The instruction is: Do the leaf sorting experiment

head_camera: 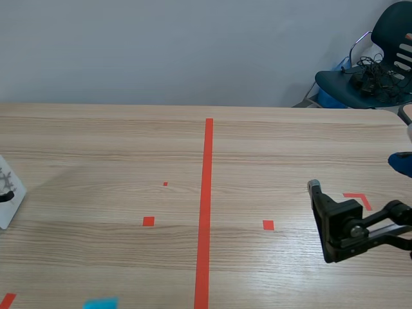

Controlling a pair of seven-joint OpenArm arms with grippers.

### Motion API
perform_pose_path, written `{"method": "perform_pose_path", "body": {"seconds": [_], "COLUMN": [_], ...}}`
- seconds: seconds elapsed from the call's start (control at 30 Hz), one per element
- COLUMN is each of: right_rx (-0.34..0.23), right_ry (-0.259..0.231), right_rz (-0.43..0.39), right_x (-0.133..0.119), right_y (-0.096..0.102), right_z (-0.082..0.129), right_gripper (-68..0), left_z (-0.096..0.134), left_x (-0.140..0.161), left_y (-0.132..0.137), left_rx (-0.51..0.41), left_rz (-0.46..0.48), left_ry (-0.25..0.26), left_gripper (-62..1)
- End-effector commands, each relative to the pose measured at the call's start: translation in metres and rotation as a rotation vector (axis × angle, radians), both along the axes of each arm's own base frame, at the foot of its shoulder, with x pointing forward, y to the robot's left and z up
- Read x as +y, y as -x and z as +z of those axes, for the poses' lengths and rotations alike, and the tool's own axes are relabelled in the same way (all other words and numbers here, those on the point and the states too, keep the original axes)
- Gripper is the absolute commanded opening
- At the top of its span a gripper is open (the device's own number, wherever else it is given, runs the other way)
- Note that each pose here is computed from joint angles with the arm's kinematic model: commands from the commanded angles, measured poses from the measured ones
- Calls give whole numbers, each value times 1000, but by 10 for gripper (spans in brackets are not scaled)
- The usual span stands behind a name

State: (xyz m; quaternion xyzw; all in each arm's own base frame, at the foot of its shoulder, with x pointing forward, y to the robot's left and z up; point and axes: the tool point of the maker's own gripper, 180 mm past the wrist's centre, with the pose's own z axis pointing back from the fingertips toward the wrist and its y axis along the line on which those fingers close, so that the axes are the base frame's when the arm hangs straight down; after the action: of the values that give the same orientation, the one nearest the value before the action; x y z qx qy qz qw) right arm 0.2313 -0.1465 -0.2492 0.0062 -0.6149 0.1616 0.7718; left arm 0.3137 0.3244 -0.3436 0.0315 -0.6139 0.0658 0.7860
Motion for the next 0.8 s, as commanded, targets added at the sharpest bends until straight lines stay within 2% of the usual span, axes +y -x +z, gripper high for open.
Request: {"method": "perform_pose_path", "body": {"seconds": [0.0, 0.07, 0.17, 0.23, 0.3, 0.37, 0.5, 0.63, 0.7, 0.77], "right_rx": [-42, -42, -42, -42, -42, -42, -42, -42, -42, -42], "right_ry": [3, 3, 3, 3, 3, 3, 3, 3, 3, 4], "right_rz": [13, 13, 13, 13, 13, 13, 13, 13, 13, 13], "right_x": [2, 2, 2, 2, 2, 2, 2, 2, 2, 2], "right_y": [-4, -4, -4, -4, -4, -4, -4, -4, -4, -4], "right_z": [11, 11, 11, 11, 11, 11, 11, 11, 11, 11], "right_gripper": [4, 4, 4, 4, 4, 4, 4, 4, 4, 4], "left_z": [16, 17, 26, 37, 52, 70, 112, 157, 170, 174], "left_x": [0, 1, 2, 3, 2, -2, -24, -68, -100, -135], "left_y": [-8, -8, -11, -15, -20, -25, -29, -22, -13, 2], "left_rx": [-58, -59, -86, -106, -129, -153, -210, -288, -306, -300], "left_rz": [-8, -8, -23, -38, -64, -99, -192, -340, -454, -584], "left_ry": [-7, -11, -25, -45, -70, -98, -147, -162, -150, -124], "left_gripper": [-513, -412, -204, -116, -81, -79, -45, -1, 14, 14]}}
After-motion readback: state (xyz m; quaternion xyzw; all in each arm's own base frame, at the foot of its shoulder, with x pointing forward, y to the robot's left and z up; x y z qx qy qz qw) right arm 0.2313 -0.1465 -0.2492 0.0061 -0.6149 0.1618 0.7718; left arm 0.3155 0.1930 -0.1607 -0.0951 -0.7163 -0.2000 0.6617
